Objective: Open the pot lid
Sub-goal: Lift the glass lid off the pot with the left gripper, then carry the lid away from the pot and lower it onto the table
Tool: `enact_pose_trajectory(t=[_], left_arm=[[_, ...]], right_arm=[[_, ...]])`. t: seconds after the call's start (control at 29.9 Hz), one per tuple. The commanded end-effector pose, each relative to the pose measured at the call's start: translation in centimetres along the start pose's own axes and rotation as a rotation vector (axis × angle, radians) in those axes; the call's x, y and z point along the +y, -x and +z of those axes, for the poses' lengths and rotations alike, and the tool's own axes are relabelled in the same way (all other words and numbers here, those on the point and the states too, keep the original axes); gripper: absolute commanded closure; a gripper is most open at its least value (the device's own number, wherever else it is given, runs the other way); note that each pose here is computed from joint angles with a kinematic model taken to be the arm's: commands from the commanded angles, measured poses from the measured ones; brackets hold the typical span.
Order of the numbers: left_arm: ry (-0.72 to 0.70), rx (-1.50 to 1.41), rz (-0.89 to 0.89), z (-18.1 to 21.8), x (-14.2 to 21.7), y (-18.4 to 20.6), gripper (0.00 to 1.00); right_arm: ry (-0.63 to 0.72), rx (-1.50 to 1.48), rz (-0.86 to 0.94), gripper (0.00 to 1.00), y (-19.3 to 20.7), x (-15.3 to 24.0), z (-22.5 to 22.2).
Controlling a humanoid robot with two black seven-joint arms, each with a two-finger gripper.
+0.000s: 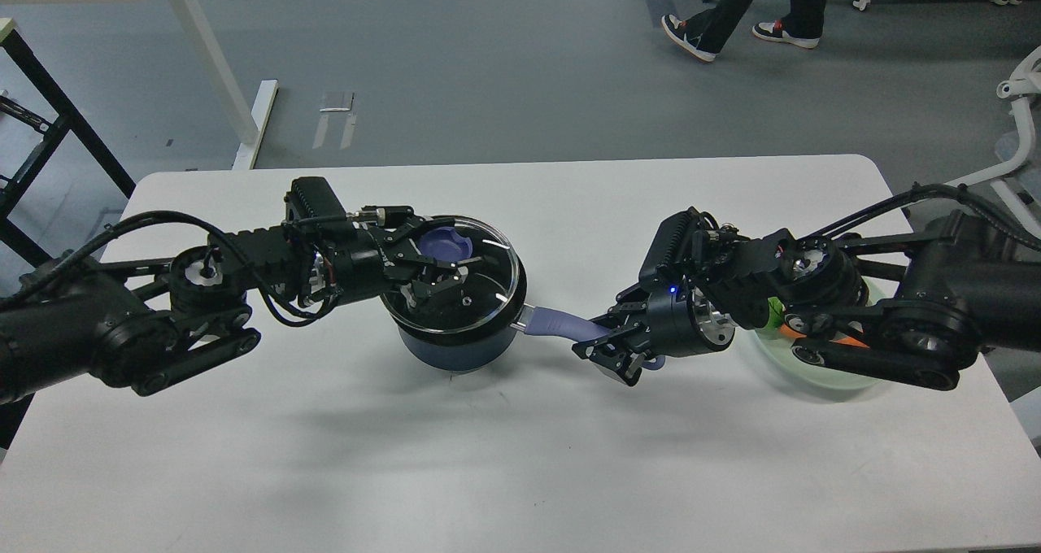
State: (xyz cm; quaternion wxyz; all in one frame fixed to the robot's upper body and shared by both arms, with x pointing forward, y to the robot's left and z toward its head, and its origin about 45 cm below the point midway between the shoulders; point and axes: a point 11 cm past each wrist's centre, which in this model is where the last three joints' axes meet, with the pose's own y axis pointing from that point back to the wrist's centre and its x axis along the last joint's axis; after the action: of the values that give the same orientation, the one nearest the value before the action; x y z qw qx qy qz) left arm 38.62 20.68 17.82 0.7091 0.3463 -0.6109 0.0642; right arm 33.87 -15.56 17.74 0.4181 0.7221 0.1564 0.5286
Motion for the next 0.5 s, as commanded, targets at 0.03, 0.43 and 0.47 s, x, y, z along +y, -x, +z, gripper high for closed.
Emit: enact_pose_trajectory(t=[0.03,0.43,0.47], left_arm=[[-0.007,-0.002,0.009,-0.5,0.8,-0.5,0.60],[-0.150,0.031,-0.011,-6.1,9.7,-0.4,0.59],[-0.180,0.042,-0.017,-6.8,11.0,-0.1,0.59]], right_arm=[[0.003,-0.001,0.001,0.79,0.0,0.1,0.1],[0.015,-0.011,0.000,0.79,0.4,0.5,0.5],[0.017,-0.013,0.000,0.79,0.4,0.6,0.6]])
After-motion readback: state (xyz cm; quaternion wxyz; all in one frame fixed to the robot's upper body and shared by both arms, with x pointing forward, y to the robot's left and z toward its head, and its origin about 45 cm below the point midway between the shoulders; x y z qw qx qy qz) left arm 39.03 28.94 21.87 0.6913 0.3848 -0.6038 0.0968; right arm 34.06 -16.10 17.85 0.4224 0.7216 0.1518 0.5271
